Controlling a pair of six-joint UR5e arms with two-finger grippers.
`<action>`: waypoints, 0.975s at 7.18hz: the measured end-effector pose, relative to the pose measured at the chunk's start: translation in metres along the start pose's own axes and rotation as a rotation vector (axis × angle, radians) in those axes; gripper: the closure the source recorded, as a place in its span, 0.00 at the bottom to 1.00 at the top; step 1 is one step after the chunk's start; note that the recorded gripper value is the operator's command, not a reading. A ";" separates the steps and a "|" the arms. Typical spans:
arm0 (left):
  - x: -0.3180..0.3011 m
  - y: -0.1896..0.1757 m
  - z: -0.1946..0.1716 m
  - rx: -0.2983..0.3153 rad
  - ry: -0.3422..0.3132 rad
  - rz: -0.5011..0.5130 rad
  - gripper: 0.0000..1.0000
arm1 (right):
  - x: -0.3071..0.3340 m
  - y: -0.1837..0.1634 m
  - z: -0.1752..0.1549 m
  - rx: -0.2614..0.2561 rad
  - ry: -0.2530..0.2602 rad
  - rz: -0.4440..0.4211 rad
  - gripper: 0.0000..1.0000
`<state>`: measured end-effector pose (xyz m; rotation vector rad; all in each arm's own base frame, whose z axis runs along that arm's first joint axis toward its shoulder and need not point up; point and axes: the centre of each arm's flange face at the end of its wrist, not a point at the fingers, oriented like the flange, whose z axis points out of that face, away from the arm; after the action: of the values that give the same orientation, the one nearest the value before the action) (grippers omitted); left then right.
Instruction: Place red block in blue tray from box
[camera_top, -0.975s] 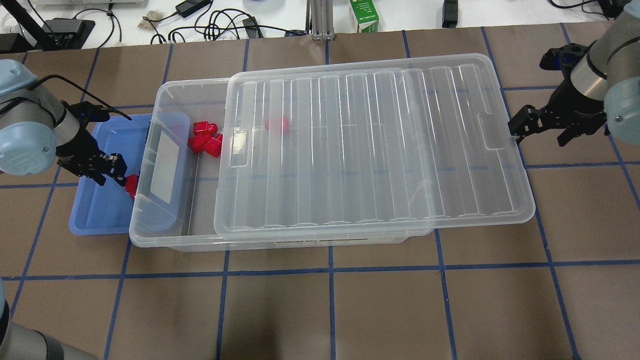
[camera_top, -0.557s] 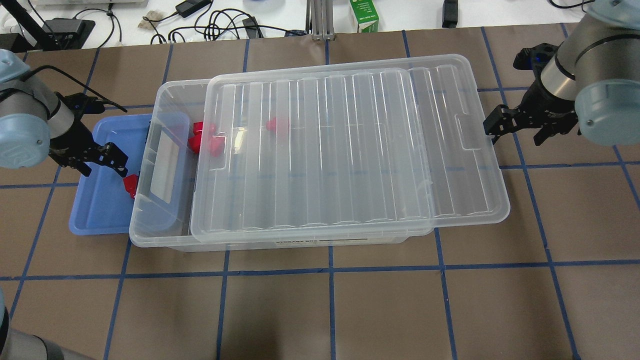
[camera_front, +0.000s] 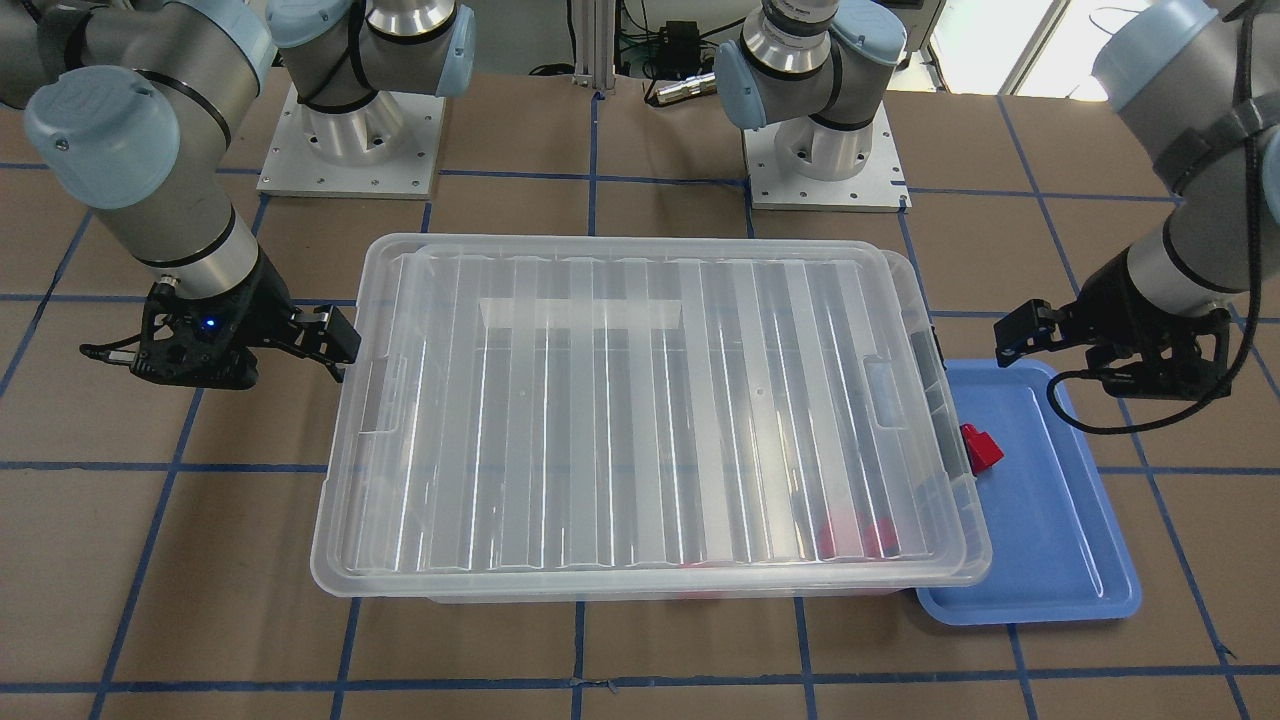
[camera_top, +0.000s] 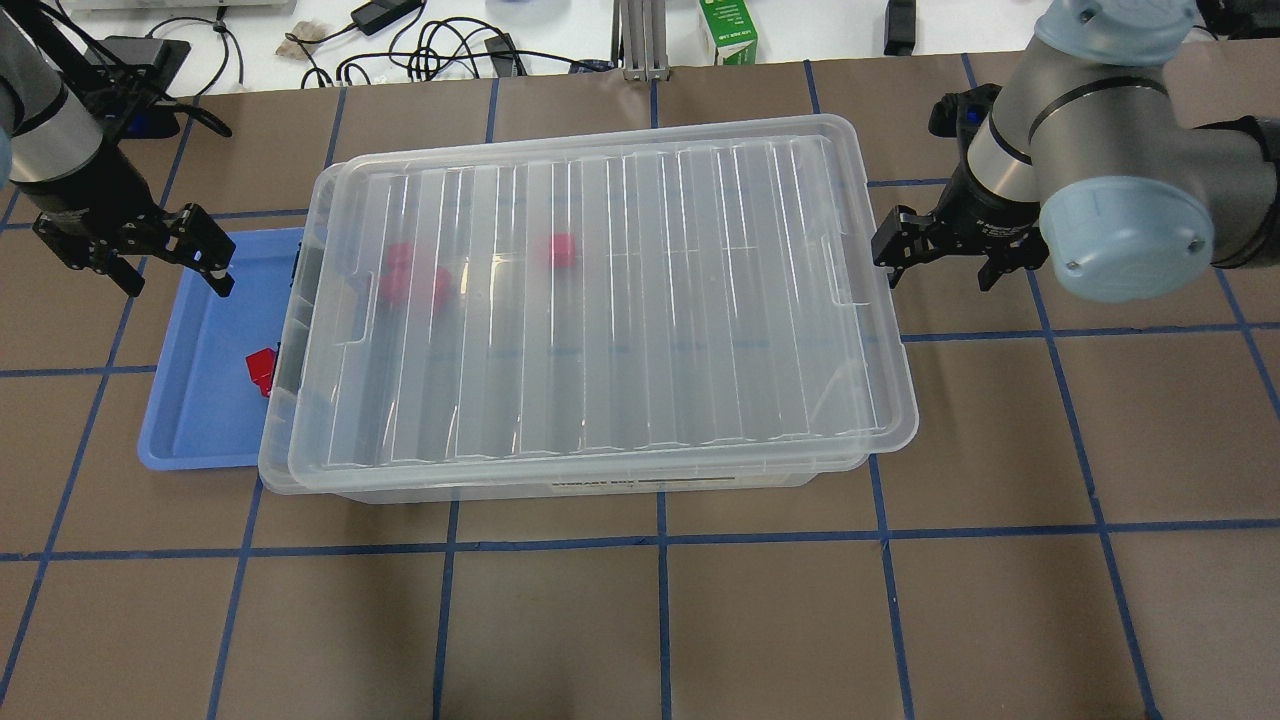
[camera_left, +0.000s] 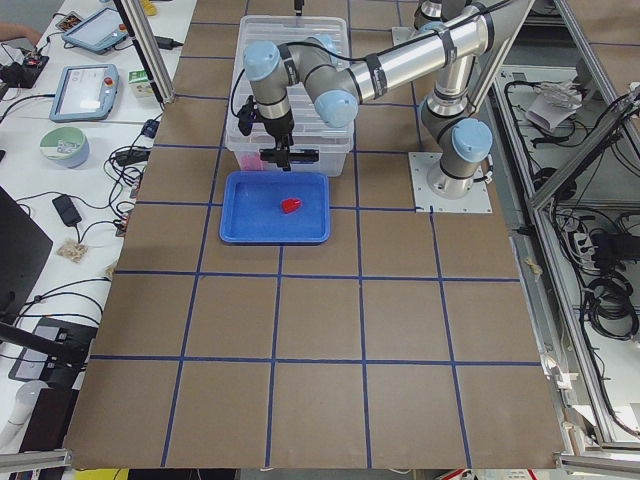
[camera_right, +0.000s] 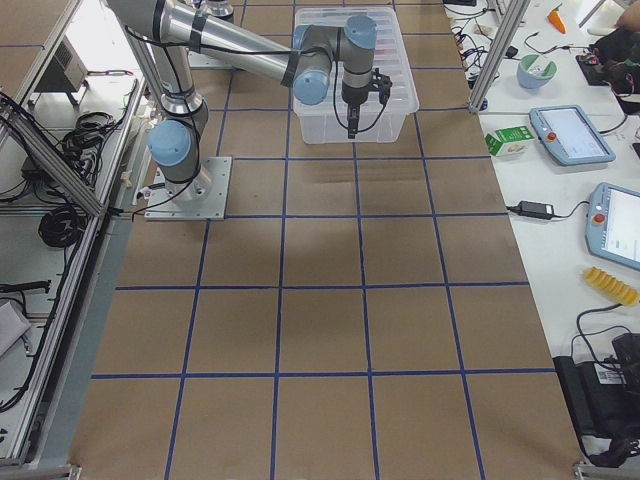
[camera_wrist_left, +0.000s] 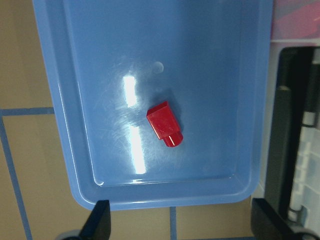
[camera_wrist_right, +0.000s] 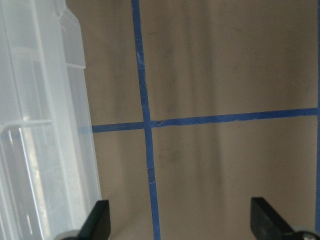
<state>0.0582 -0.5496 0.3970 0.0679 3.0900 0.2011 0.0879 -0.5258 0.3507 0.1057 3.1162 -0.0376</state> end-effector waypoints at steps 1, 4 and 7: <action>0.028 0.005 -0.017 0.014 -0.029 0.010 0.00 | -0.001 -0.006 -0.012 0.022 0.003 -0.004 0.00; 0.100 0.023 -0.049 0.064 -0.061 -0.001 0.00 | -0.026 -0.010 -0.116 0.045 0.008 0.008 0.00; 0.163 0.044 -0.070 0.112 -0.063 0.013 0.00 | -0.082 0.020 -0.184 -0.014 0.013 0.022 0.00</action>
<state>-0.1061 -0.5071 0.4654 0.0961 3.0364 0.0258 0.1670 -0.5066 0.5361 0.1398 3.1271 -0.0150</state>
